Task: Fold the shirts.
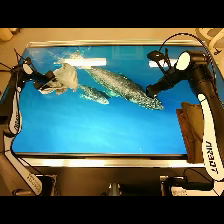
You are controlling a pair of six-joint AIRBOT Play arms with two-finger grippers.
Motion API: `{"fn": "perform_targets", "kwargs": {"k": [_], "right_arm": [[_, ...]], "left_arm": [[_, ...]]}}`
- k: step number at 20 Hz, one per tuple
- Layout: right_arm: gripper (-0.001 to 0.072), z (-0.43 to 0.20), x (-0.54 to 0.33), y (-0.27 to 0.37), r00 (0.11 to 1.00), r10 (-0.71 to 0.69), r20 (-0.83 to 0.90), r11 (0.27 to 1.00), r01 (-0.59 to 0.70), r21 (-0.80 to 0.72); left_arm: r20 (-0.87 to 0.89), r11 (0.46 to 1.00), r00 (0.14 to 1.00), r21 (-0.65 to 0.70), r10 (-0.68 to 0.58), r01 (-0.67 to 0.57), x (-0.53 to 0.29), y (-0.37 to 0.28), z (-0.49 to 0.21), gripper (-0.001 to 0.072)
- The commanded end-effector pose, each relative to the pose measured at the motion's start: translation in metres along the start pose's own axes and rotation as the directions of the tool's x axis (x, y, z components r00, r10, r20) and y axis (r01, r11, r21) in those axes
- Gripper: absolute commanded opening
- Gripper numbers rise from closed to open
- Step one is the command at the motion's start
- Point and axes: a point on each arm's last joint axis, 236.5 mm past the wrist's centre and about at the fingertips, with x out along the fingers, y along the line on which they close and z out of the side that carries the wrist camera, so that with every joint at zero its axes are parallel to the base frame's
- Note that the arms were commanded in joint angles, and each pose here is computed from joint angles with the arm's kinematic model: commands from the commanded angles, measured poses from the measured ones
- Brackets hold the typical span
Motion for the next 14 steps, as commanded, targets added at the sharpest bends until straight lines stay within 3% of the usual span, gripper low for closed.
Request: {"fn": "perform_targets", "kwargs": {"k": [1, 3, 4, 6, 7, 9, 11, 14], "right_arm": [[0.067, 0.003, 0.0, 0.006, 1.0, 0.023, 0.012, 1.0, -0.023, 0.003], [0.067, 0.003, 0.0, 0.01, 0.999, 0.043, 0.013, 0.999, -0.043, 0.006], [0.067, 0.002, 0.0, 0.012, 0.999, 0.05, 0.007, 0.999, -0.05, 0.007], [0.0669, -0.001, -0.001, 0.014, 0.998, 0.056, -0.006, 0.998, -0.056, 0.006], [0.0642, -0.001, -0.001, 0.014, 0.998, 0.056, -0.006, 0.998, -0.056, 0.005], [0.0427, -0.002, -0.001, 0.014, 0.998, 0.057, -0.008, 0.998, -0.058, -0.005], [0.0428, 0.0, -0.001, 0.011, 0.999, 0.045, -0.001, 0.999, -0.045, -0.007], [0.043, -0.001, -0.005, -0.025, 0.994, -0.108, -0.005, 0.985, 0.106, -0.139]], "left_arm": [[0.057, 0.999, 0.998, -0.016, -0.031, 0.032, 0.018, -0.006, 0.011, 0.0689], [0.081, 0.998, 0.995, -0.015, -0.057, 0.059, 0.023, -0.016, 0.014, 0.0658], [0.08, 0.998, 0.995, -0.014, -0.058, 0.059, 0.024, -0.016, 0.013, 0.0519], [0.07, 0.996, 0.994, -0.019, -0.081, 0.083, 0.022, -0.022, 0.011, 0.0045], [0.059, 0.992, 0.991, 0.029, -0.124, 0.122, 0.016, -0.034, 0.009, 0.0022], [0.069, 0.968, 0.972, 0.132, -0.224, 0.214, -0.014, -0.069, 0.011, 0.0021], [0.15, 0.918, 0.937, 0.297, -0.315, 0.261, -0.075, -0.115, 0.022, 0.002], [0.26, 0.774, 0.813, 0.545, -0.522, 0.322, -0.222, -0.204, 0.014, 0.002]]}}
